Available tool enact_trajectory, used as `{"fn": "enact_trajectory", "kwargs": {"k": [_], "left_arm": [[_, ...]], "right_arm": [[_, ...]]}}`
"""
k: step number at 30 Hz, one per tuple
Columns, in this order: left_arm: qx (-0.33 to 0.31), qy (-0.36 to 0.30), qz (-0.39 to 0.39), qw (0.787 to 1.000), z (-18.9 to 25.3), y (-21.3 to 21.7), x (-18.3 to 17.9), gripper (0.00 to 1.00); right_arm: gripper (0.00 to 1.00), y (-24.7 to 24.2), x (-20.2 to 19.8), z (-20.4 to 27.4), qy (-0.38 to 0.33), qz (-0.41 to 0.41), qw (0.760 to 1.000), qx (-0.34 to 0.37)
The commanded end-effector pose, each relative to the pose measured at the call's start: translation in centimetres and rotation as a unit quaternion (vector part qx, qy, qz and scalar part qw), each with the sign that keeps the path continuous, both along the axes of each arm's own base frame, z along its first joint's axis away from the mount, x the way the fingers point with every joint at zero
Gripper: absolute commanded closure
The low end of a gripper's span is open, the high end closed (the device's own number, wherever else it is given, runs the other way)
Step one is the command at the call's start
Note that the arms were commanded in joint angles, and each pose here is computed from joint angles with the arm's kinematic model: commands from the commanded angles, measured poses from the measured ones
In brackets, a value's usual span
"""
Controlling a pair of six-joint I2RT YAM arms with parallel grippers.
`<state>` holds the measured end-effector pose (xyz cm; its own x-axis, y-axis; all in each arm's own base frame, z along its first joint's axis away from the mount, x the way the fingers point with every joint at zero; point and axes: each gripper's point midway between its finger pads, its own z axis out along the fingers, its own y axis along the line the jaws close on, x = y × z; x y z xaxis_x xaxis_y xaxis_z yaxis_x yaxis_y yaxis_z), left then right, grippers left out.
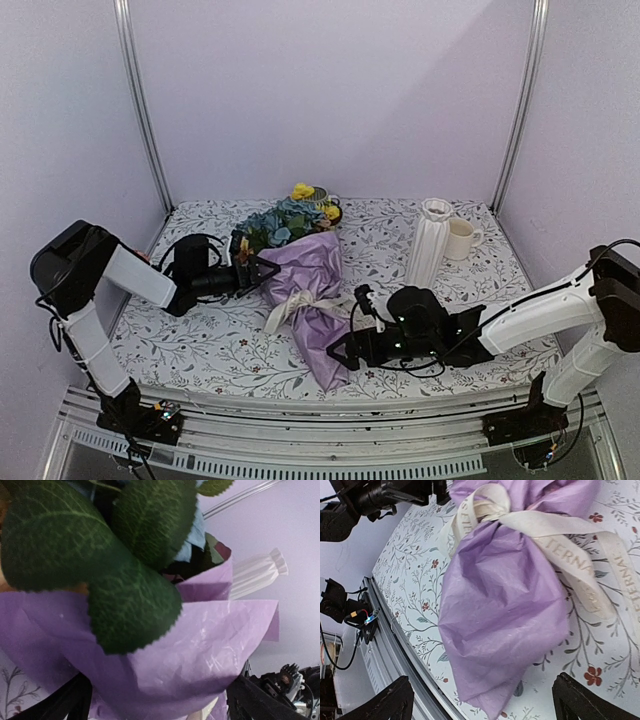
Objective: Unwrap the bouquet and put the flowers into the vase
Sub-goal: Move the tied bouquet to the center of the board, then pick up the ribbon from the tied bouquet.
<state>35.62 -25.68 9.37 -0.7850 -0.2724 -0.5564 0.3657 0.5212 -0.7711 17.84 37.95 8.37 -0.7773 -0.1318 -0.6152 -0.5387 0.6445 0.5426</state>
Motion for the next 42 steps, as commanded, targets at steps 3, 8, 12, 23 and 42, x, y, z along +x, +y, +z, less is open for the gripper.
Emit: {"fn": "enact_trajectory", "kwargs": {"k": [3, 8, 12, 23, 42], "left_arm": [[-0.015, 0.001, 0.037, 0.999, 0.3, 2.6, 1.6, 0.06], [0.008, -0.012, 0.043, 0.999, 1.0, 3.9, -0.7, 0.06], [0.035, -0.016, 0.036, 0.999, 1.5, 4.6, -3.1, 0.06], [0.165, -0.049, 0.014, 0.985, 1.1, 3.6, -8.7, 0.13], [0.37, -0.037, -0.018, 0.928, -5.2, 0.6, -11.2, 0.2]], "right_arm": [[0.01, -4.9, 3.4, -0.6, 0.005, -0.098, 0.995, -0.024], [0.01, -7.6, 5.0, 0.6, -0.018, -0.143, 0.989, -0.029], [0.0, -8.8, 5.7, 1.0, -0.049, -0.153, 0.986, -0.056], [0.17, -9.8, 6.9, -1.4, -0.063, -0.092, 0.958, -0.264], [0.16, -10.5, 5.4, -2.4, -0.026, -0.093, 0.962, -0.255]]}}
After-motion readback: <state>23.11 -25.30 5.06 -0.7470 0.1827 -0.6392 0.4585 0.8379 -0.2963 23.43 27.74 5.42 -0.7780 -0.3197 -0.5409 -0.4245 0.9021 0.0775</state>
